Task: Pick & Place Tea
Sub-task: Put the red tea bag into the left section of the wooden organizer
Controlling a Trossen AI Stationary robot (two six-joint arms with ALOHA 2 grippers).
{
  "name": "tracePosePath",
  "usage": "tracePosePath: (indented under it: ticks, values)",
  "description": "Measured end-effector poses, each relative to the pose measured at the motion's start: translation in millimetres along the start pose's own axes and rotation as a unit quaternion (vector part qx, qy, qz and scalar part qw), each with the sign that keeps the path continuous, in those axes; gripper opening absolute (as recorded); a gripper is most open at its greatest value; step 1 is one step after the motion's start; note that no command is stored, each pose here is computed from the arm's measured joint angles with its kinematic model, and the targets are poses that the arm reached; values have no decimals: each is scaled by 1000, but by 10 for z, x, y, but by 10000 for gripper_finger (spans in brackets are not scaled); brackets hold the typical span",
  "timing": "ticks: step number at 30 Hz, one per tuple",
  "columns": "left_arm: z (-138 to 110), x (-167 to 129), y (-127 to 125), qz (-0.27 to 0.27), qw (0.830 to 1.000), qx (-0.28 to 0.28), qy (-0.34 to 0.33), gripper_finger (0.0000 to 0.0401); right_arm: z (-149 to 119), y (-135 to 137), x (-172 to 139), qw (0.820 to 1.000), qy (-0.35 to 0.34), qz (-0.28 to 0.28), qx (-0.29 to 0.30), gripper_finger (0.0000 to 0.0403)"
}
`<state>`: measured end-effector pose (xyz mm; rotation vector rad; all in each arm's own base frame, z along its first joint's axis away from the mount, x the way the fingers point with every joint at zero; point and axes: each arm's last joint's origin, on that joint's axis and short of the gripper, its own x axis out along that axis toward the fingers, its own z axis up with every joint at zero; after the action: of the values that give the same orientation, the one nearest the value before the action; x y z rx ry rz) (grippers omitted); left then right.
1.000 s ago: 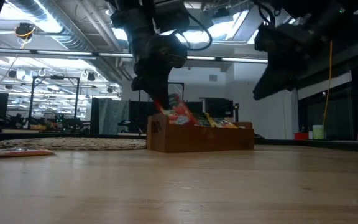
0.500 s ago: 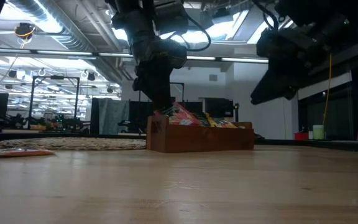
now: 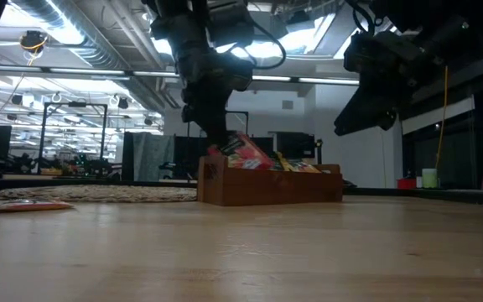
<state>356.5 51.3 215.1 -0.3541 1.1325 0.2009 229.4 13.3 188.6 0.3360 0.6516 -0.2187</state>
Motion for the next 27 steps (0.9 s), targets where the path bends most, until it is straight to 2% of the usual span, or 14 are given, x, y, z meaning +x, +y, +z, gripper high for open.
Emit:
tracePosePath:
  ticks: [10,16,21,27]
  values:
    - [163,-340,70,-22,999,7,30,2,17,12,0,1000,-6,12,7,117]
    - [236,-499,148,-24,999,-13,45,1,24,15,0,1000,-10,13,8,117]
    - [238,-508,136,-60,996,-31,52,1,24,15,-1,1000,-10,13,7,117]
    - [235,-376,101,-62,995,-37,71,2,34,19,-1,1000,-15,15,7,117]
